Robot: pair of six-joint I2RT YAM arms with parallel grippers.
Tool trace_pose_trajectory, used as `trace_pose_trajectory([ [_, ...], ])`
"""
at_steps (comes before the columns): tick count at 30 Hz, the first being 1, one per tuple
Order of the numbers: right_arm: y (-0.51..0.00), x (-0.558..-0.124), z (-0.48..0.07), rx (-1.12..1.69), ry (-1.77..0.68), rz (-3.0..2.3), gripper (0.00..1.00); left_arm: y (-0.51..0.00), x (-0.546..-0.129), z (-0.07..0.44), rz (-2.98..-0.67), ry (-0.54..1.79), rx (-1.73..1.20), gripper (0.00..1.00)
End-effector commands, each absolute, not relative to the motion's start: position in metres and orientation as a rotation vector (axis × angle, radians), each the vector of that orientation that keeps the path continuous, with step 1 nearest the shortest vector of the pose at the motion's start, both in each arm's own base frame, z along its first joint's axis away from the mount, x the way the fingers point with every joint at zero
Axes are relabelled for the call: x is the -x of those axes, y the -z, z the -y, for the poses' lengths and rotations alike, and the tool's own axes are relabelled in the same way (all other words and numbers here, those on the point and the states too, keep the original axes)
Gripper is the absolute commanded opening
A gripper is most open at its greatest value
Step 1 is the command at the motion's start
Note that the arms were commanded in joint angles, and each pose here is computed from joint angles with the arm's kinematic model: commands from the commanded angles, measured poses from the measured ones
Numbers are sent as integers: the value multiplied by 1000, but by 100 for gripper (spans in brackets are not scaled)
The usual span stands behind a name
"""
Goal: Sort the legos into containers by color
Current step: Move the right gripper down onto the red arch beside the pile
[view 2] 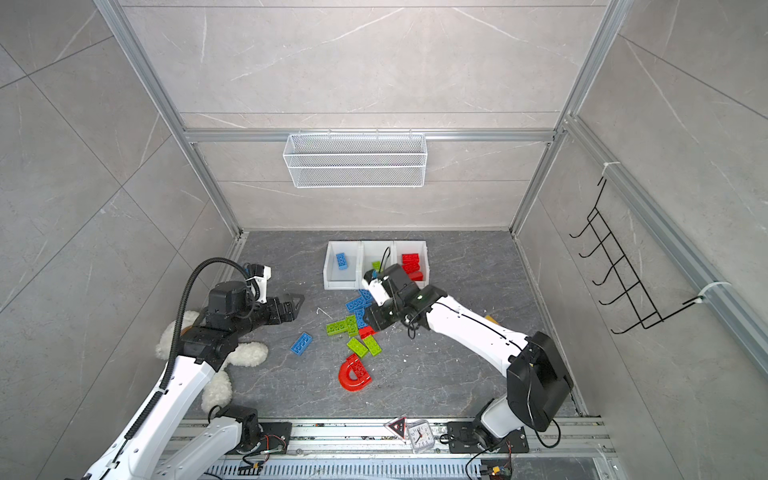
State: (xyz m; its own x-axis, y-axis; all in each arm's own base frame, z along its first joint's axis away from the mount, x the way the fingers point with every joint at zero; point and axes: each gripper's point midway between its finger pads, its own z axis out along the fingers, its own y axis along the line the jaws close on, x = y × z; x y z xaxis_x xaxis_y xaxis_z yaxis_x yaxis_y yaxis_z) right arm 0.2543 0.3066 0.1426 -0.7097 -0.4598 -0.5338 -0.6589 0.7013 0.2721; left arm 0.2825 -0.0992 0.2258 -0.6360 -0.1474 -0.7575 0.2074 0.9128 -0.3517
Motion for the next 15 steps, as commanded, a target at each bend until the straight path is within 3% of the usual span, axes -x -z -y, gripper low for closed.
trace_pose_trajectory([
  [1,-133,-226,-316,890,-580,-2506,56,-245,-284,100,-2139,516,-61,100],
  [6,-103,-183,-329,1008,-469,-2571,57,-245,-284,102,-2135,540,-58,100],
  [15,-68,-170,-341,1050,-362,-2625,57,-254,-280,100,-2100,529,-61,100],
])
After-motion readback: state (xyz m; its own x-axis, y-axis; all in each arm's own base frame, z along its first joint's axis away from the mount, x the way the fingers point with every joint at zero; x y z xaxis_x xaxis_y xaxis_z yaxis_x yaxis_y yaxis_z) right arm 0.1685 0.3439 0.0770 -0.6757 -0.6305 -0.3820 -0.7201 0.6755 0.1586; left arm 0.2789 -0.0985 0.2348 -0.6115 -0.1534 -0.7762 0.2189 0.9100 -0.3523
